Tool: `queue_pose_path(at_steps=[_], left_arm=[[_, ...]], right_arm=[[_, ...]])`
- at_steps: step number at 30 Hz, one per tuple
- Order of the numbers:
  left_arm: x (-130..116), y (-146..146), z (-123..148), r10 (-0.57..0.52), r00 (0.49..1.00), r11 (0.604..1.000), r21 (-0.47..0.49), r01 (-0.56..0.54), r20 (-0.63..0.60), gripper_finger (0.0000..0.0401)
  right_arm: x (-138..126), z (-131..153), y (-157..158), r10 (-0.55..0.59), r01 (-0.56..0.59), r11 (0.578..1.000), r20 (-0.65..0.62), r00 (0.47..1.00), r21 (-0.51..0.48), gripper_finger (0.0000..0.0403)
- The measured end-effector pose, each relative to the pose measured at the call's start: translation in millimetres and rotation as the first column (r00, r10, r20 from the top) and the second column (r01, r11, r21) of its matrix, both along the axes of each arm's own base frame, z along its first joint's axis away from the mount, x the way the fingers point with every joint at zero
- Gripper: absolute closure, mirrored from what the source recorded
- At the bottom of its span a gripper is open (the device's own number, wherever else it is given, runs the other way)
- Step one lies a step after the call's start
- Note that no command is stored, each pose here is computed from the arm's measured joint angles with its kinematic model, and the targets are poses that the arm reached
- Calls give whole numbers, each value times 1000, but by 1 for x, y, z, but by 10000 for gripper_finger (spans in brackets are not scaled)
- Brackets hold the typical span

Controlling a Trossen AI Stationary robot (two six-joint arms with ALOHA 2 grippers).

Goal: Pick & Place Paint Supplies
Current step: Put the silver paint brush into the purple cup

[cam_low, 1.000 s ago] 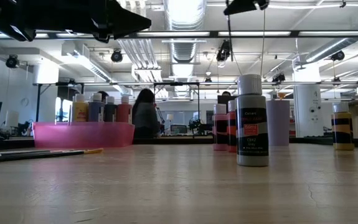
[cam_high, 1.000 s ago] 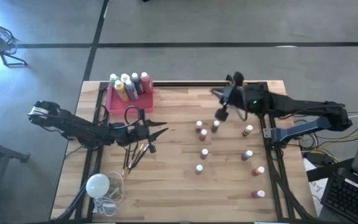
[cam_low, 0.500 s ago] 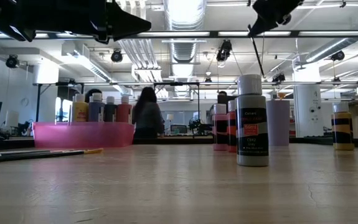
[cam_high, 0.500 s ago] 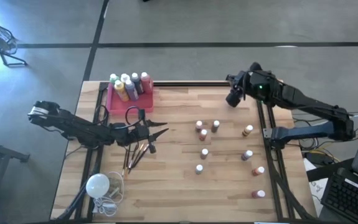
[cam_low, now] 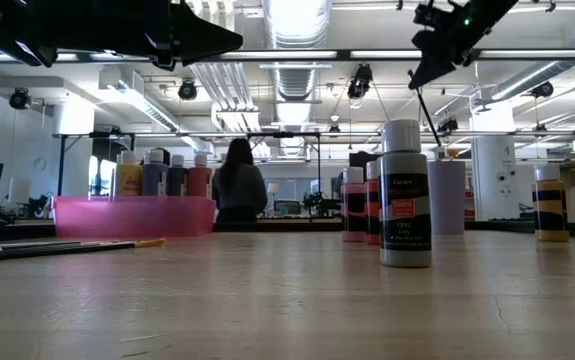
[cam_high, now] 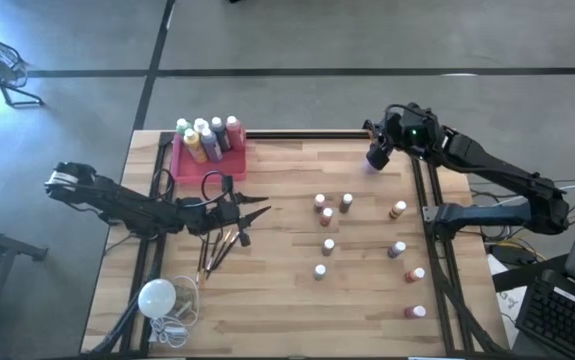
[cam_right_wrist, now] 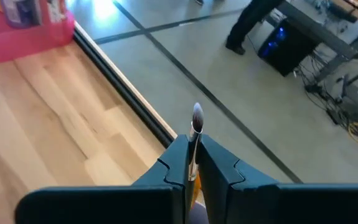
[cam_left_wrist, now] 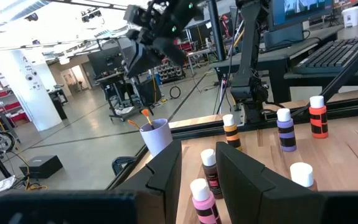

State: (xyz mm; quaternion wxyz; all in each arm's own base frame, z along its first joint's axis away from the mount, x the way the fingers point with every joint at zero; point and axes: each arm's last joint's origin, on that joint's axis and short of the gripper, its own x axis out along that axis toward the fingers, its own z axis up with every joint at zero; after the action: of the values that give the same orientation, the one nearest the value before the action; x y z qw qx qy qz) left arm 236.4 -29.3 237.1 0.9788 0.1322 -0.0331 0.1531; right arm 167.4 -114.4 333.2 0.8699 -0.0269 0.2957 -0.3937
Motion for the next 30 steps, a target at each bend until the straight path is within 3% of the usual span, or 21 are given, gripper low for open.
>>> queue_pose_path(at_steps=[7, 19, 30], left_arm=[[0, 0, 0, 0, 1000, 1000, 0, 0, 0, 295], [0, 0, 0, 0, 1000, 1000, 0, 0, 0, 295], [0, 0, 0, -1, 1000, 1000, 0, 1, 0, 295]], right_arm=[[-5, -21, -12, 31, -33, 999, 59, 998, 42, 385], [-27, -45, -17, -28, 24, 999, 118, 993, 39, 385], [-31, -77, -21, -42, 32, 998, 181, 983, 57, 385]])
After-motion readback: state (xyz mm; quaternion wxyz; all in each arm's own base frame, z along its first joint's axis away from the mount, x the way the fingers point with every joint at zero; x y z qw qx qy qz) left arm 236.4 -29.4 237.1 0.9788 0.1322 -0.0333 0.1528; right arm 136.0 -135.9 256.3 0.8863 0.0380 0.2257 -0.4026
